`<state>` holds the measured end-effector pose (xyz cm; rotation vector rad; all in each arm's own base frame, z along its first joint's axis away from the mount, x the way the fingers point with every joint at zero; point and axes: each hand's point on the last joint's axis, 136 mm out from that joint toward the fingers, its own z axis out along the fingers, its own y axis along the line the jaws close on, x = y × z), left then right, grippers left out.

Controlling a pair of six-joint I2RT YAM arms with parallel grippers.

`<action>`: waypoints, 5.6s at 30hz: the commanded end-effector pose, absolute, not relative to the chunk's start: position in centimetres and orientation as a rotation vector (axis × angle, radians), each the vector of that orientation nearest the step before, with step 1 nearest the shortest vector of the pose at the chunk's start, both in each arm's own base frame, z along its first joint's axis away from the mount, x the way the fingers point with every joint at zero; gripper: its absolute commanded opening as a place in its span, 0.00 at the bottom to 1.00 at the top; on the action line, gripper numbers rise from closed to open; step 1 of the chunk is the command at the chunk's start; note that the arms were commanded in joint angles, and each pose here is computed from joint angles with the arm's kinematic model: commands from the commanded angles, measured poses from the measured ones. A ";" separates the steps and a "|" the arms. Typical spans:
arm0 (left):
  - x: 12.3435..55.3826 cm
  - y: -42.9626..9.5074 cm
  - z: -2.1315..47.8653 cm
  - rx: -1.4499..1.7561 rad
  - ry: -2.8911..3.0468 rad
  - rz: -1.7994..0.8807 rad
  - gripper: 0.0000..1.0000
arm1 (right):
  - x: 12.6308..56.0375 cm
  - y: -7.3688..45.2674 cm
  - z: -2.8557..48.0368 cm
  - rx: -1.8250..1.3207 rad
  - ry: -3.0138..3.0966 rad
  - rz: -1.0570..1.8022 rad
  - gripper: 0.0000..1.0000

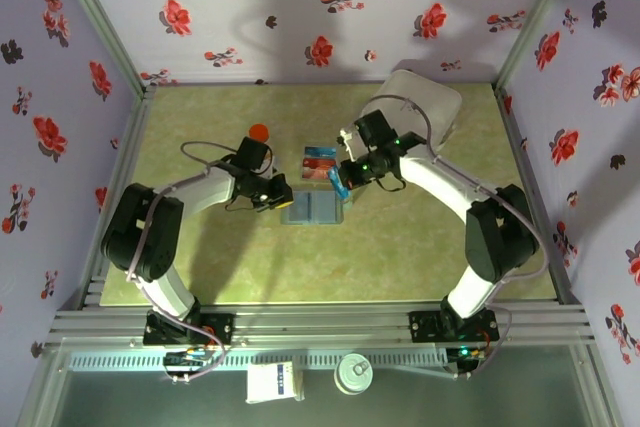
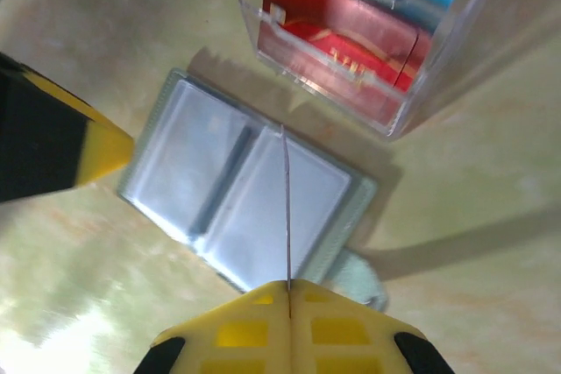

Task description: Take the credit cards out of the card holder

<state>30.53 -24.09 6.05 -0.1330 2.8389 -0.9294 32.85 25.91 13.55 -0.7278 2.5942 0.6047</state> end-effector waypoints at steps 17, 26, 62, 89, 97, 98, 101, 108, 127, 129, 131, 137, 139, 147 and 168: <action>29.0 -20.4 5.8 -0.221 2.821 -0.858 0.10 | 38.6 27.8 15.1 -1.714 2.165 0.216 0.00; 28.8 -19.6 5.7 -0.250 2.820 -0.847 0.10 | 41.9 30.3 14.9 -1.748 2.086 0.247 0.00; 29.9 -19.6 5.7 -0.263 2.817 -0.873 0.06 | 44.5 30.7 17.0 -1.411 2.137 0.210 0.19; 30.7 -23.1 3.5 -0.172 2.875 -0.924 0.00 | 34.3 33.4 11.9 -0.307 2.547 0.896 0.21; 30.1 -22.1 2.4 -0.192 2.922 -0.843 0.00 | 31.8 34.4 9.3 -0.213 2.679 0.916 0.17; 30.0 -22.1 2.3 -0.190 2.922 -0.839 0.00 | 31.6 34.4 8.9 -0.207 2.695 0.919 0.17; 29.9 -22.0 2.2 -0.191 2.927 -0.838 0.00 | 31.1 34.3 7.8 -0.183 2.731 0.910 0.18; 29.6 -22.1 1.7 -0.193 2.944 -0.835 0.00 | 30.8 34.2 6.8 -0.139 2.768 0.908 0.24; 29.2 -22.3 1.6 -0.191 2.951 -0.834 0.00 | 29.6 35.6 4.9 -0.111 2.840 0.961 0.27; 29.3 -22.2 1.6 -0.193 2.950 -0.831 0.00 | 29.5 35.7 4.7 -0.114 2.845 0.962 0.27; 29.3 -22.2 1.6 -0.192 2.949 -0.829 0.00 | 29.5 35.8 4.6 -0.113 2.848 0.964 0.27; 29.5 -22.2 1.8 -0.190 2.940 -0.825 0.00 | 29.5 36.3 4.5 -0.122 2.850 0.987 0.22; 29.5 -22.2 1.7 -0.187 2.940 -0.821 0.00 | 29.6 36.5 4.5 -0.123 2.847 0.993 0.21; 29.6 -22.0 1.8 -0.188 2.935 -0.812 0.00 | 29.7 36.8 4.1 -0.125 2.853 0.994 0.19; 29.5 -21.9 1.7 -0.188 2.941 -0.803 0.00 | 29.8 34.7 3.4 -0.118 2.891 0.824 0.20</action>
